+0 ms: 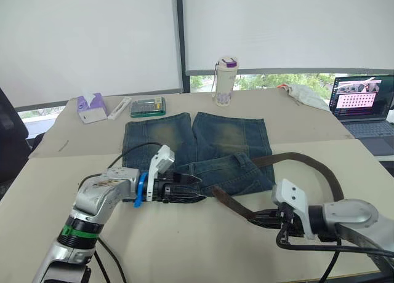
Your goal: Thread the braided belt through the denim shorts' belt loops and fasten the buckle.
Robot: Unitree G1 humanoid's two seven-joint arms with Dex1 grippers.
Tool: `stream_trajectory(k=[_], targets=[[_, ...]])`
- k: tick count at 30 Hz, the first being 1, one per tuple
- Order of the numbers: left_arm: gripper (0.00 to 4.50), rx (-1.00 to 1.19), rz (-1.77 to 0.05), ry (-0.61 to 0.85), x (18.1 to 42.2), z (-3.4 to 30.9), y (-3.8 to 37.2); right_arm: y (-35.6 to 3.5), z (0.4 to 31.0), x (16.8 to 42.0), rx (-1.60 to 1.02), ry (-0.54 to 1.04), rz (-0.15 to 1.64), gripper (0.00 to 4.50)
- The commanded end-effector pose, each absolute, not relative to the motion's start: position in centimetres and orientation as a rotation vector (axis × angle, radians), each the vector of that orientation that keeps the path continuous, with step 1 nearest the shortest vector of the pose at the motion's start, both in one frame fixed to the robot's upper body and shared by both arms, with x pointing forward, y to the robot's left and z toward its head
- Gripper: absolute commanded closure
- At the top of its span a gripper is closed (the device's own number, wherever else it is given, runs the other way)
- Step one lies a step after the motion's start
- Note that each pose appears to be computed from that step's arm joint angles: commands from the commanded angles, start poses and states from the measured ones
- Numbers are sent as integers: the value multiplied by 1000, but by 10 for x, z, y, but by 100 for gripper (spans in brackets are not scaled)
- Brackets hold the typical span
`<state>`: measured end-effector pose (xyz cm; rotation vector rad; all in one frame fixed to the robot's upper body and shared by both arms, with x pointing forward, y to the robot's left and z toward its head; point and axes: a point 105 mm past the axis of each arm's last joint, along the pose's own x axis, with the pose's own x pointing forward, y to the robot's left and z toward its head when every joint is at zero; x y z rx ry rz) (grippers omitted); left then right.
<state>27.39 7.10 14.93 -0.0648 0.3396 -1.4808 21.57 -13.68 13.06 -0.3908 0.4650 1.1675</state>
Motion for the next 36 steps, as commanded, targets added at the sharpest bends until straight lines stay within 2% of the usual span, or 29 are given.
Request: stream_trajectory(k=[1, 5, 8, 12, 13, 15, 16, 17, 19, 21, 25, 28, 31, 36], targets=[[85, -21, -1543, 316, 271, 160, 63, -127, 143, 211, -409, 424, 1209, 450], [85, 0, -1592, 323, 267, 161, 57, -124, 147, 209, -425, 421, 1213, 450], [158, 43, -1635, 334, 264, 155, 51, -122, 150, 207, -425, 414, 1212, 450], [292, 43, -1650, 312, 265, 157, 44, -122, 152, 209, -410, 406, 1181, 450], [339, 41, -1658, 315, 265, 157, 43, -122, 153, 211, -402, 398, 1164, 450], [394, 50, -1671, 333, 263, 153, 44, -123, 158, 213, -377, 374, 1134, 450], [432, 50, -1671, 339, 262, 151, 45, -125, 161, 213, -365, 364, 1112, 369], [450, 40, -1663, 346, 264, 150, 45, -129, 164, 214, -360, 348, 1076, 341], [450, 6, -1629, 363, 269, 148, 46, -137, 174, 216, -336, 300, 984, 279], [450, -58, -1601, 361, 274, 150, 43, -145, 187, 209, -278, 248, 916, 209], [450, -189, -1569, 363, 282, 159, 32, -144, 195, 190, -185, 212, 874, 209], [450, -342, -1544, 377, 289, 173, 14, -125, 195, 179, -10, 182, 876, 209], [450, -500, -1552, 392, 292, 192, 5, -112, 188, 180, 127, 191, 838, 209], [450, -595, -1609, 435, 285, 206, 6, -108, 180, 194, 286, 171, 733, 209]])
